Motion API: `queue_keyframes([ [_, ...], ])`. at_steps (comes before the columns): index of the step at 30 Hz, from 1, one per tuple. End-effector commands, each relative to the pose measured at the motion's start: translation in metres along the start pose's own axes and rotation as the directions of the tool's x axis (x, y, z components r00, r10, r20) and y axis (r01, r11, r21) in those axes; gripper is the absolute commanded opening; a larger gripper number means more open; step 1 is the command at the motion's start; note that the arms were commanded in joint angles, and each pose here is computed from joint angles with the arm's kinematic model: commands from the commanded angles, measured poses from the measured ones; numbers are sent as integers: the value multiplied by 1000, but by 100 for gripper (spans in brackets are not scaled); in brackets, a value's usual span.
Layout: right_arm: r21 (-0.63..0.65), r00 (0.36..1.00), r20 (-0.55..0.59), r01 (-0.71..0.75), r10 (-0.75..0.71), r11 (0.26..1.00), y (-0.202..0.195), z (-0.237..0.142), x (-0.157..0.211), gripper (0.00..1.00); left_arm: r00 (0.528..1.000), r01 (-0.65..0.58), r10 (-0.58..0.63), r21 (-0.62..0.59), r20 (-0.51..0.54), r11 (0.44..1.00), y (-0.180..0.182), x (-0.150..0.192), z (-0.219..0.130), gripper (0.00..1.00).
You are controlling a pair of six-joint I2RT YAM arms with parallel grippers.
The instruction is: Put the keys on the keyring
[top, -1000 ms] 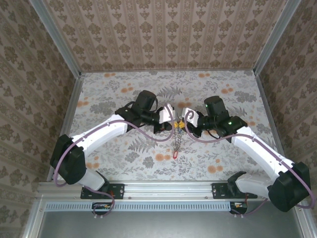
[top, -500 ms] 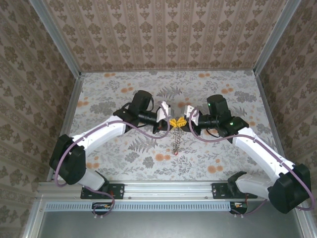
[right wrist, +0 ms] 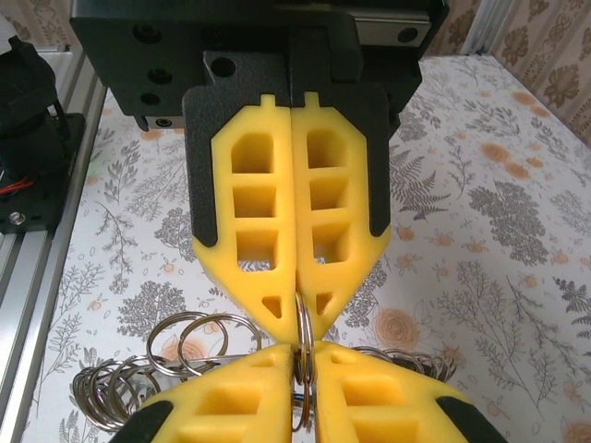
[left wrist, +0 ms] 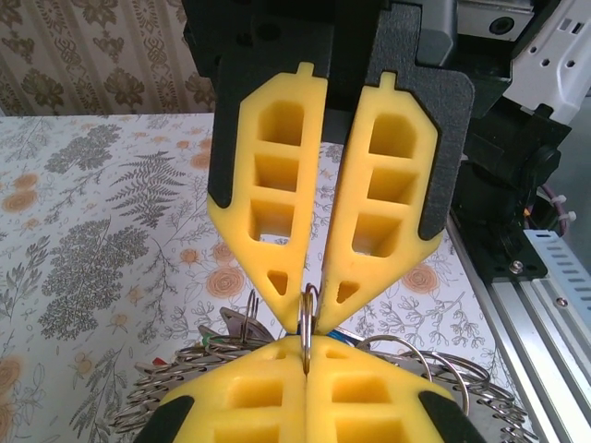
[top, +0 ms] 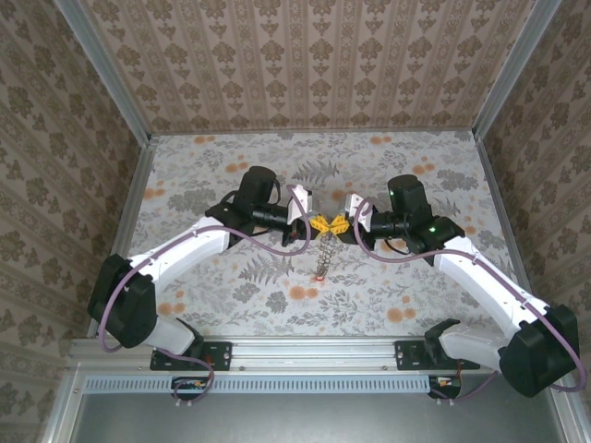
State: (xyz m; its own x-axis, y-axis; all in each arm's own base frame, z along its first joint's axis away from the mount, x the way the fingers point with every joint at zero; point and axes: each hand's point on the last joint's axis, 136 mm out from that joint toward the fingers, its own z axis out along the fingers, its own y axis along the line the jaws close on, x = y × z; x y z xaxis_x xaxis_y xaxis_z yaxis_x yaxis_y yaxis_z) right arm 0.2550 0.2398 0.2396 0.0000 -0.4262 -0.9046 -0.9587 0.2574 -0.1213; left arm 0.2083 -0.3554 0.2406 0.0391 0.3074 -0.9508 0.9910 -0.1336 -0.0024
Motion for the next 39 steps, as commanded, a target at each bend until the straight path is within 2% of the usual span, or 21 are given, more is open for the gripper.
queue_keyframes([
  [1,-37,998,62,5,-3,999,4,0,-15,14,996,-52,51,18,67,998,-5,-23,-7,0],
  [8,-19,1000,14,1,0,1000,1,1,-6,0,997,-56,57,-12,52,998,-2,-22,-8,0],
  [11,-5,1000,-9,11,-11,1000,0,0,-4,0,997,-67,65,-70,-30,995,5,-8,-7,15],
  [16,-11,994,-97,50,-51,999,2,0,2,0,981,-108,91,-92,-170,990,6,10,-2,17],
  [21,-15,992,-106,69,-70,998,4,2,2,0,974,-125,107,-81,-198,989,6,10,4,19],
  [31,-18,991,-95,94,-96,995,7,0,-5,0,969,-121,100,-81,-225,989,10,12,8,15],
  [35,-17,992,-86,92,-93,996,8,0,-4,0,975,-110,96,-62,-202,992,8,7,8,0],
  [39,-3,993,-63,101,-101,995,10,0,-3,4,987,-79,73,-42,-143,996,6,-1,5,0],
])
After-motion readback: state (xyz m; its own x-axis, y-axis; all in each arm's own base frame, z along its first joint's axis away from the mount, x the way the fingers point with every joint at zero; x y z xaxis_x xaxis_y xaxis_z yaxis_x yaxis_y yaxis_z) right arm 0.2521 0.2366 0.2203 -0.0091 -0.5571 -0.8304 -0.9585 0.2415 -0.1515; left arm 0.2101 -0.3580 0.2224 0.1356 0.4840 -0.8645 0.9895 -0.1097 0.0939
